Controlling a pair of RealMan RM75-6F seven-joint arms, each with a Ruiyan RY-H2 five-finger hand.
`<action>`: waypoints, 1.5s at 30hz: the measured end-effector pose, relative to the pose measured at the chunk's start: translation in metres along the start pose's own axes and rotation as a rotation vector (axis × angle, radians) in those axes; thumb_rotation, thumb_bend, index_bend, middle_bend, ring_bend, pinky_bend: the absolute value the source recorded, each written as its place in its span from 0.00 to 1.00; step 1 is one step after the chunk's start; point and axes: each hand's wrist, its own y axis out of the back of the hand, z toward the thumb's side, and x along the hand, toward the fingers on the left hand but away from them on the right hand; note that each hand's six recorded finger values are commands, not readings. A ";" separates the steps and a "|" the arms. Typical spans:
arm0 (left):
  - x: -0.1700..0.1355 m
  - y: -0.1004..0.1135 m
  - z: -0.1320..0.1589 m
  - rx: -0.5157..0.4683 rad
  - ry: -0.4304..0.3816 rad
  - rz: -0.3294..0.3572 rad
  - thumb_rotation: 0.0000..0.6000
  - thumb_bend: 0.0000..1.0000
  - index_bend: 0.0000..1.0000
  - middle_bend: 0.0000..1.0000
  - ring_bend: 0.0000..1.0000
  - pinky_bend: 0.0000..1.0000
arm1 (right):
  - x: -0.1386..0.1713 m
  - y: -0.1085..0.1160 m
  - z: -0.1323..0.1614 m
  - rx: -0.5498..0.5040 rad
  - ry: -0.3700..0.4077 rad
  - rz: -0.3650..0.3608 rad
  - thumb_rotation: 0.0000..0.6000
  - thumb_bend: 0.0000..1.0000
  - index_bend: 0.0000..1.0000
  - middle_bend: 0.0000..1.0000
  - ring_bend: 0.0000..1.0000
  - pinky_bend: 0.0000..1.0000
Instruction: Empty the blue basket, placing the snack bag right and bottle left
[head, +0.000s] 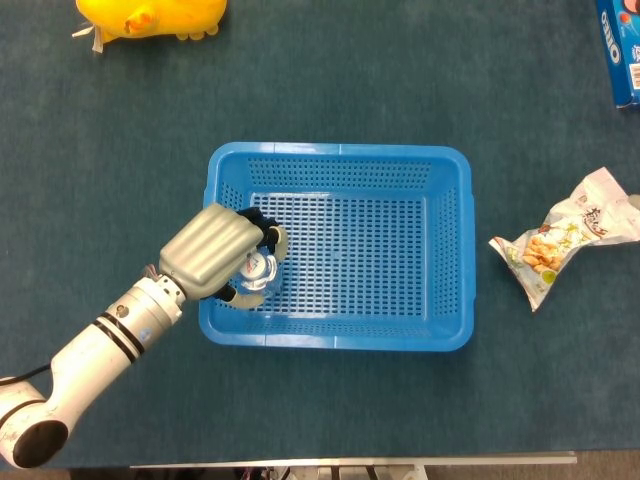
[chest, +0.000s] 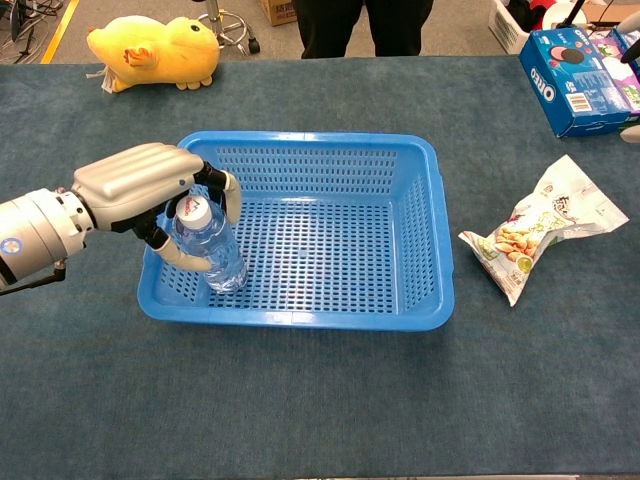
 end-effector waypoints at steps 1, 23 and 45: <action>0.000 0.000 0.000 0.003 0.001 -0.001 1.00 0.13 0.49 0.48 0.40 0.66 | 0.000 0.000 -0.001 0.001 -0.001 0.001 1.00 0.00 0.21 0.32 0.36 0.61; 0.000 0.007 0.007 0.026 0.001 0.026 1.00 0.13 0.59 0.58 0.51 0.77 | -0.001 -0.004 -0.003 -0.010 -0.004 0.010 1.00 0.00 0.21 0.32 0.36 0.61; -0.005 0.077 0.018 0.198 0.019 0.172 1.00 0.13 0.61 0.60 0.54 0.80 | 0.004 -0.002 -0.010 -0.027 -0.012 -0.003 1.00 0.00 0.21 0.32 0.36 0.61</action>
